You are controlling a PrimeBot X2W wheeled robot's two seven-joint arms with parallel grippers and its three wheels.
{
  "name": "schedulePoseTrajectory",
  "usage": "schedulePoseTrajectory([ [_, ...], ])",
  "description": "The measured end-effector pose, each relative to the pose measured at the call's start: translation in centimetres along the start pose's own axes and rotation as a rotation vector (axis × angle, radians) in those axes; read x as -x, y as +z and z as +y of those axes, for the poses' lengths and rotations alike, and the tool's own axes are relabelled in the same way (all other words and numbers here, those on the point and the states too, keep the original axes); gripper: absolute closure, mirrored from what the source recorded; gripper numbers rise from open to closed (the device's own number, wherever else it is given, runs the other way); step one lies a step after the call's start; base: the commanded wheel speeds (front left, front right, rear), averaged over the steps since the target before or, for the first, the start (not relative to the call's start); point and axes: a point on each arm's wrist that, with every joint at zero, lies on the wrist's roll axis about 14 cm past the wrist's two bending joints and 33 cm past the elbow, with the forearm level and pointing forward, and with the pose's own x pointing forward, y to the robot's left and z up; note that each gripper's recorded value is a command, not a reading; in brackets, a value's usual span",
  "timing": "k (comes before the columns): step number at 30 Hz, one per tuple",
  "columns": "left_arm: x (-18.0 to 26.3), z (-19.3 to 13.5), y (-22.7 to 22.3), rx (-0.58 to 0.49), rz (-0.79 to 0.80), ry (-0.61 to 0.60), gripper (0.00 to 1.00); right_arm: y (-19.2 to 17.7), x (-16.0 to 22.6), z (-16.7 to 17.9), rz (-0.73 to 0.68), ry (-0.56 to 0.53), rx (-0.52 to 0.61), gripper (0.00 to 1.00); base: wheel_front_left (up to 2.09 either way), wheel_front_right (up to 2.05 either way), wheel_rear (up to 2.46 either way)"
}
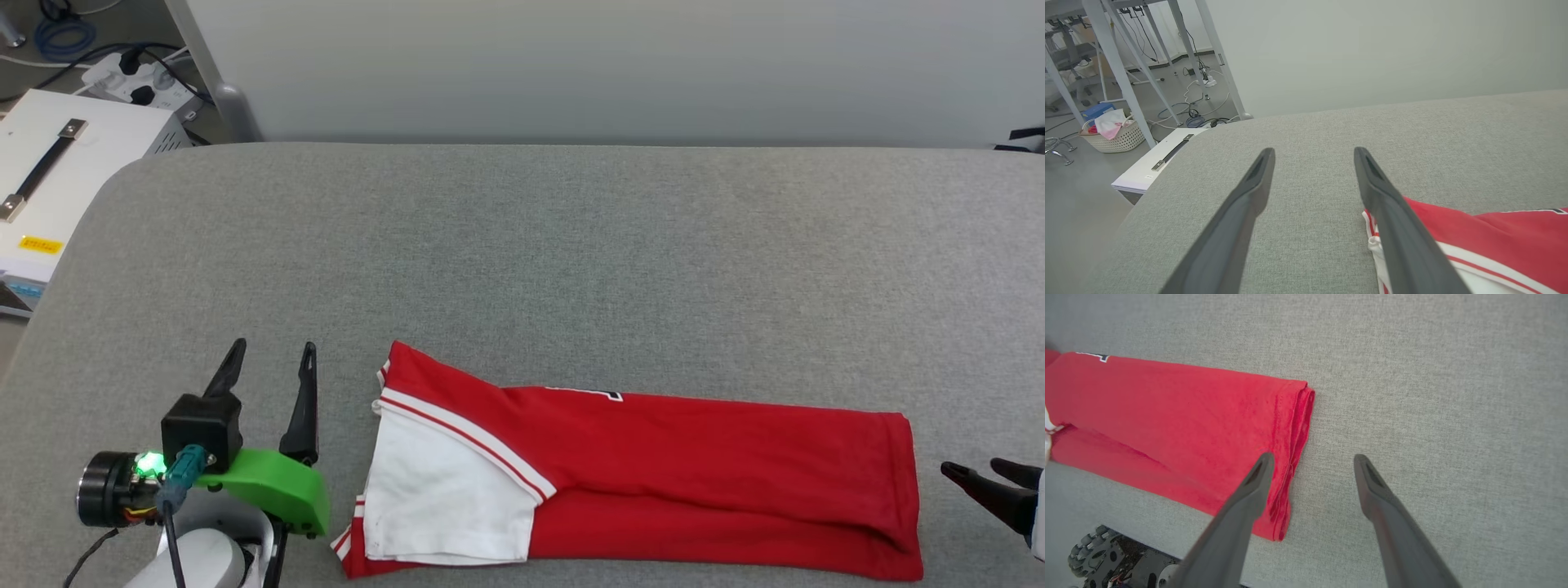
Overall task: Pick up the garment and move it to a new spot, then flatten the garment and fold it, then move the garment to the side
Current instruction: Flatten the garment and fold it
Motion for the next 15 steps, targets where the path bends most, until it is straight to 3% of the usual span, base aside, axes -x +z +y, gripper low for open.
schedulePoseTrajectory([
  [8, 1.1, 2.0, 0.9, -0.03, -0.092, 0.148, 0.0, -2.2, -2.1, 0.3, 0.103, 0.018, -0.057, 0.0, 0.0, 0.0, 0.0],
  [15, 1.6, 2.2, 0.5, -0.023, -0.113, 0.19, 0.0, -3.9, -4.7, 1.8, 0.173, 0.059, -0.084, 0.0, 0.0, 0.0, 0.0],
])
